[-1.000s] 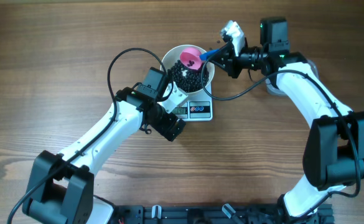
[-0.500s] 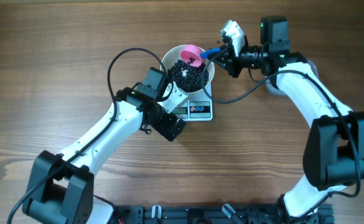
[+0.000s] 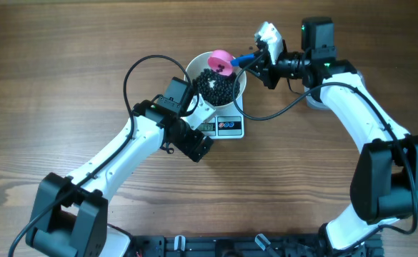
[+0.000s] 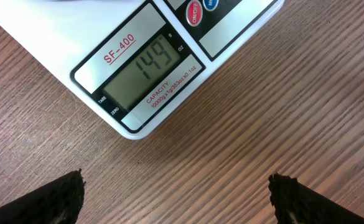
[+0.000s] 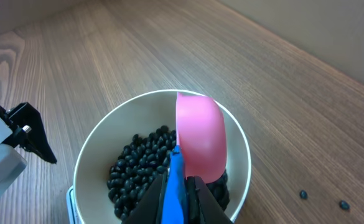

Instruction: Scoop item into bowl and weigh 150g on scale

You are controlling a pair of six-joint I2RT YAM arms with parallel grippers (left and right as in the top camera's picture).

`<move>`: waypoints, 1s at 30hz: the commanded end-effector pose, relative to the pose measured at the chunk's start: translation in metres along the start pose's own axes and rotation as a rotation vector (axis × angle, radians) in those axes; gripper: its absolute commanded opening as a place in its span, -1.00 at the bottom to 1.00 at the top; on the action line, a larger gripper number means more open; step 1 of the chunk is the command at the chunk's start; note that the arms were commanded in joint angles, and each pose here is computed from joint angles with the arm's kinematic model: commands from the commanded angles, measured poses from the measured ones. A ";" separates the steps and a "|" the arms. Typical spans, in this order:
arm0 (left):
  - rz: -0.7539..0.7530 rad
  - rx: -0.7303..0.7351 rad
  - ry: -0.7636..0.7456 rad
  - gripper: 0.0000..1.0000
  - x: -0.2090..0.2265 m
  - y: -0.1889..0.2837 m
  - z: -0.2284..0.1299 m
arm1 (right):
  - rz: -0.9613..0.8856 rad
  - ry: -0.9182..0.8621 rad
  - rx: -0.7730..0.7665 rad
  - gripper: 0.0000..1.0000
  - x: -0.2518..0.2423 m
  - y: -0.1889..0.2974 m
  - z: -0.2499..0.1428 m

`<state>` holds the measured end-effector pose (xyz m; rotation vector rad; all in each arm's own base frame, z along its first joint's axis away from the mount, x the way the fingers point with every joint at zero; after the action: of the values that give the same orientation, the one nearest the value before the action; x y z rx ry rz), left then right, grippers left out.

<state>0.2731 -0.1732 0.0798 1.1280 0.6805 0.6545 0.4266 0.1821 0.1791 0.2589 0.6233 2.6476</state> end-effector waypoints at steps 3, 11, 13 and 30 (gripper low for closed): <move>-0.007 -0.009 0.000 1.00 -0.002 0.002 0.000 | -0.049 0.045 0.017 -0.91 -0.004 0.008 0.007; -0.008 -0.010 0.000 1.00 -0.002 0.002 0.000 | -0.048 0.143 0.004 -0.91 -0.004 0.010 0.010; -0.007 -0.009 0.000 1.00 -0.002 0.002 0.000 | -0.045 0.141 0.003 -0.91 -0.004 0.010 0.010; -0.007 -0.009 0.000 1.00 -0.002 0.002 0.000 | -0.064 0.143 -0.015 -0.91 -0.009 0.012 0.014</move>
<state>0.2731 -0.1732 0.0798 1.1280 0.6805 0.6545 0.4336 0.1777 0.1785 0.0910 0.6754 2.6303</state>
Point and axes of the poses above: each gripper's point midway between its finger pads, its own y axis back along the fingers, its own x axis along the line the jaws close on, z = x × y, the point moved 2 cm from there along y, back along the fingers, and after that the axes turned 4 degrees about y, right-handed, at the moved point
